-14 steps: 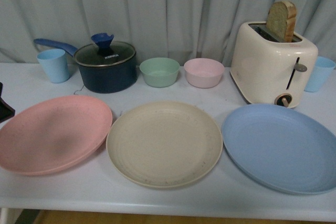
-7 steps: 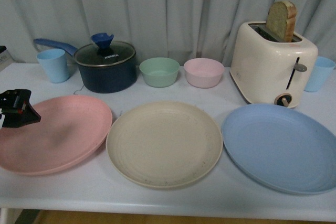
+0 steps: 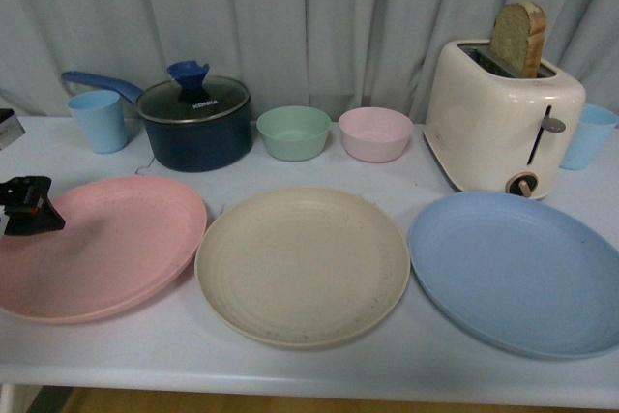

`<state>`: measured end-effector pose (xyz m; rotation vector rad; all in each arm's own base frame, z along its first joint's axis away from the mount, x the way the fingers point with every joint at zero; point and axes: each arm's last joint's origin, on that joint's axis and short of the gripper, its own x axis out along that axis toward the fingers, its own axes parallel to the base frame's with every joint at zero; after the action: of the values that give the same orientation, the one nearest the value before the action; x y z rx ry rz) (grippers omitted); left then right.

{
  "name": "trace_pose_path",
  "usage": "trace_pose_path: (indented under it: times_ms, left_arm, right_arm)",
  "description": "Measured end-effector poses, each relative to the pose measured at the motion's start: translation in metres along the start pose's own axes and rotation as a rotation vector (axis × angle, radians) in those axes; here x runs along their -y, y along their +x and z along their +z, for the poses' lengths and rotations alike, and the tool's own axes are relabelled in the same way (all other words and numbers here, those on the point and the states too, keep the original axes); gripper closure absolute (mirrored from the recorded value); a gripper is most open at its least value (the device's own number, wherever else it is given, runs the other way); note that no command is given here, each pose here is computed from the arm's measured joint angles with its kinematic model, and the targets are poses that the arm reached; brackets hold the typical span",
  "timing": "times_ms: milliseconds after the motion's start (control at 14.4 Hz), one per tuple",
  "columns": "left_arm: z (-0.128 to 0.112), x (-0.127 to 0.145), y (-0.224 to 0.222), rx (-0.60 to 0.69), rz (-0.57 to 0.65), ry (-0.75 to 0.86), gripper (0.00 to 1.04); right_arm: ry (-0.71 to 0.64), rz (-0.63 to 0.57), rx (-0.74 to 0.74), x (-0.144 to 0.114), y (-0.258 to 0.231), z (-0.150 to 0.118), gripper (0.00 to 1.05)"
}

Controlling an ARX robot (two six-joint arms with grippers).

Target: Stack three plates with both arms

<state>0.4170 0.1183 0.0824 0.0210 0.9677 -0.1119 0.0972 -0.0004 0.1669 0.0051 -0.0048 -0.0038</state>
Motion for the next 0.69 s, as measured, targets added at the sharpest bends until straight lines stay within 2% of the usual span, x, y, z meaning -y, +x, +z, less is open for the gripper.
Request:
trace_pose_path:
  times_ms: [138,277,415,692]
  left_arm:
    - [-0.005,-0.007,0.009,-0.019,-0.005,-0.01,0.07]
    - [-0.012,-0.011,0.014,-0.04,-0.021,-0.029,0.28]
    - [-0.01,-0.015,0.015,-0.031,-0.02,-0.036,0.53]
    - [-0.009,-0.018,0.011,-0.011,-0.024,-0.059,0.94]
  right_arm:
    - [0.0,0.0,0.0,0.0,0.0,0.0,0.06]
    - [0.0,0.0,0.0,0.0,0.0,0.0,0.06]
    - [0.0,0.0,0.0,0.0,0.0,0.0,0.06]
    - [0.0,0.0,0.0,0.0,0.0,0.0,0.06]
